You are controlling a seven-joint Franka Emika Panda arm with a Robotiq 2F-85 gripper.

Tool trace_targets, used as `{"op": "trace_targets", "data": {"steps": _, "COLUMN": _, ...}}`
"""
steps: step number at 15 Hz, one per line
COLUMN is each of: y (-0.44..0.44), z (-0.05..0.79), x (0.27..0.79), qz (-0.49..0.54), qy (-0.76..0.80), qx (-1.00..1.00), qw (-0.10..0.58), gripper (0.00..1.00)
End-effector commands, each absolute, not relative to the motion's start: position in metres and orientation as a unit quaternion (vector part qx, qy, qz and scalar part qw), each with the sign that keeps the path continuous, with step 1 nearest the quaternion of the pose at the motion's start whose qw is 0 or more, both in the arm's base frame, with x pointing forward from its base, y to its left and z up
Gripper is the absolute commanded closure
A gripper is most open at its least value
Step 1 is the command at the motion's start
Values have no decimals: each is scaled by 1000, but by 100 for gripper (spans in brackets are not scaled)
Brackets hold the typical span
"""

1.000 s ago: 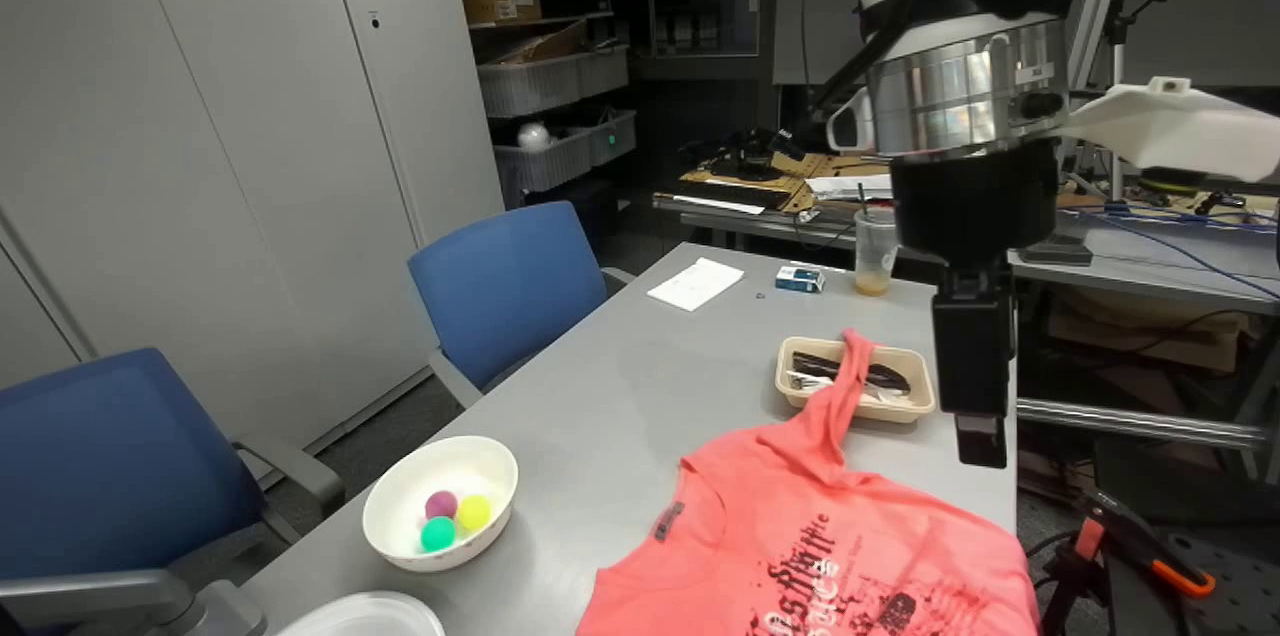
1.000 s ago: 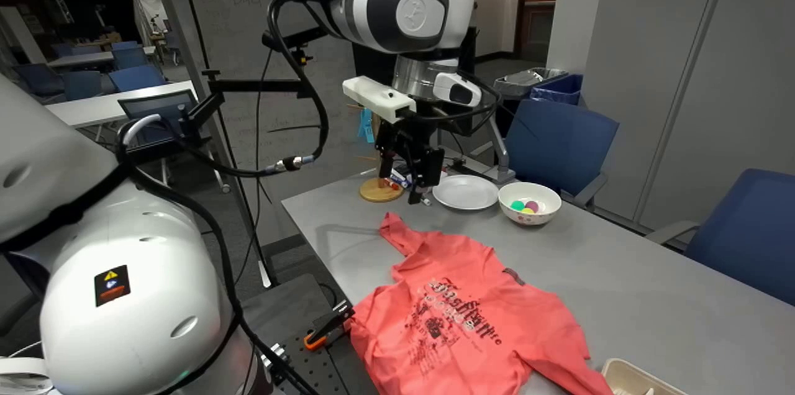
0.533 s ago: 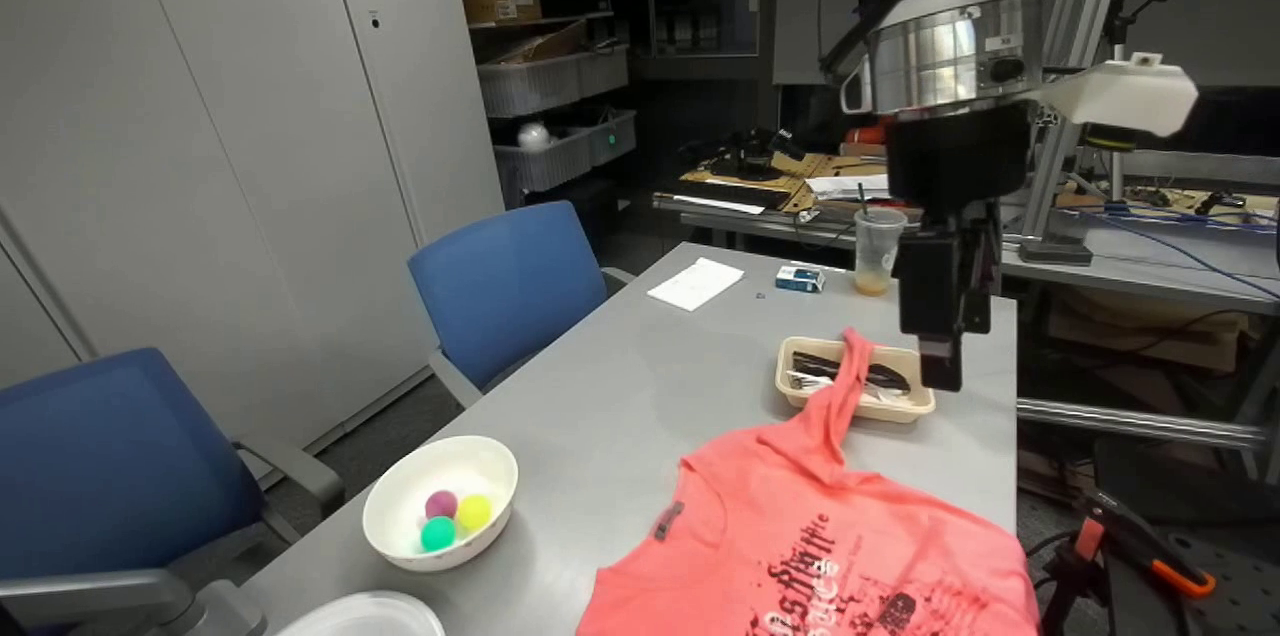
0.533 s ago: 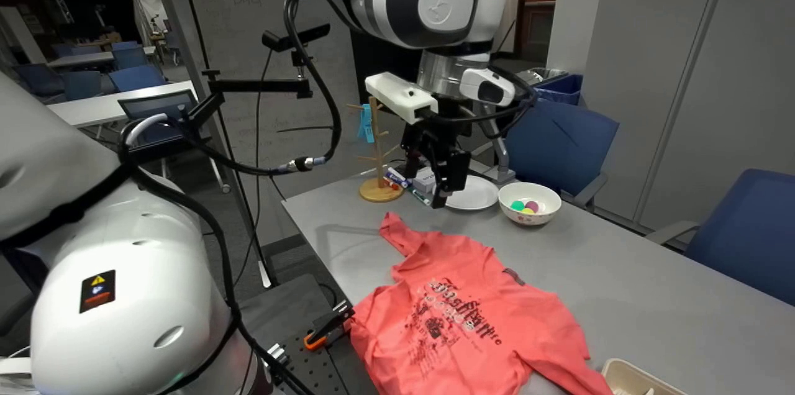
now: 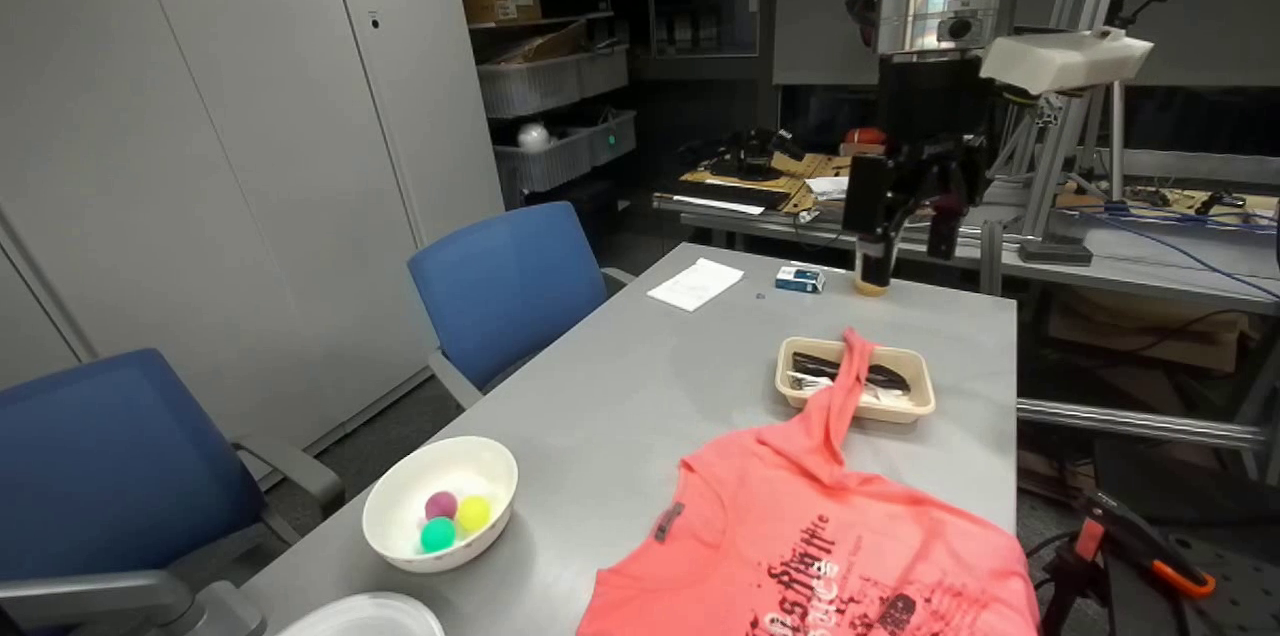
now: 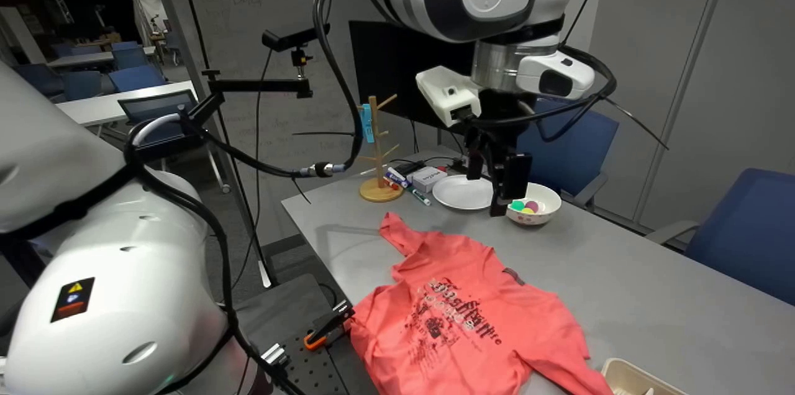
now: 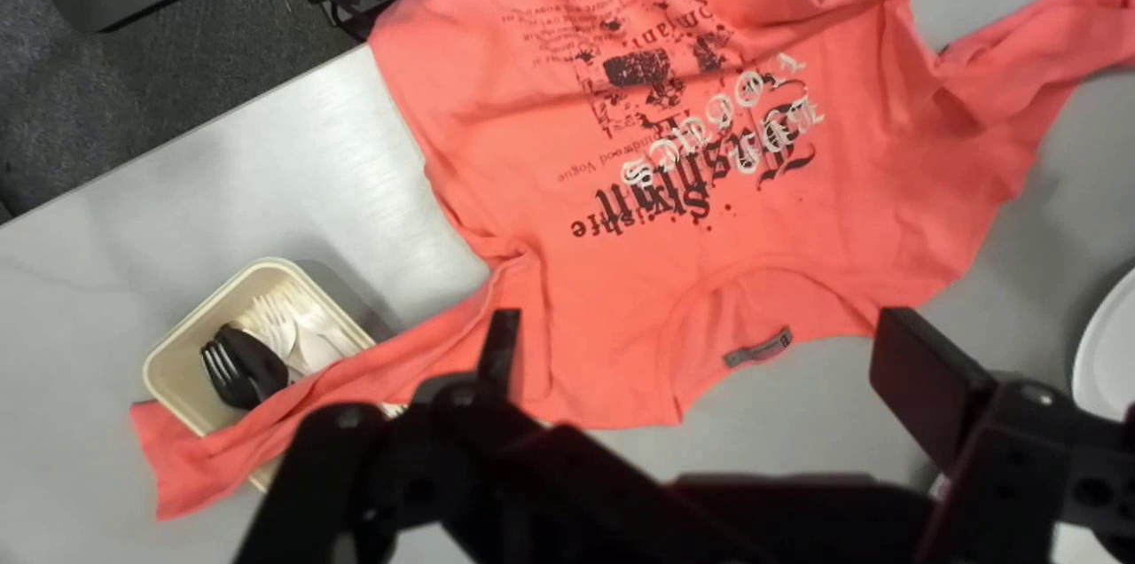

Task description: Fold the right sleeve and then the left sleeve of the sweatshirt, fold the sweatshirt in half from bottom to top

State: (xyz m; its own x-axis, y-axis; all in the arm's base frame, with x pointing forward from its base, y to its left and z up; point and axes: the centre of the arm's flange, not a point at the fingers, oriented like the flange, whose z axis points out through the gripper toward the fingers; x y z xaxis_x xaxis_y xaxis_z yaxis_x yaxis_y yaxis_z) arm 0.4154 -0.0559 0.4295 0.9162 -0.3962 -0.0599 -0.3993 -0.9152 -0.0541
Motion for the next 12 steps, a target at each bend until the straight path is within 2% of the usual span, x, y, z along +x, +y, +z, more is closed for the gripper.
{"op": "trace_targets", "data": {"steps": 1, "y": -56, "z": 429, "x": 415, "qz": 25, "qy": 203, "qx": -978, "qw": 33, "gripper": 0}}
{"op": "trace_targets", "data": {"steps": 7, "y": -58, "z": 424, "x": 420, "qz": 19, "qy": 216, "qx": -976, "qw": 30, "gripper": 0}}
{"op": "trace_targets", "data": {"steps": 12, "y": -112, "z": 414, "x": 431, "qz": 1, "qy": 299, "qx": -953, "qw": 55, "gripper": 0}}
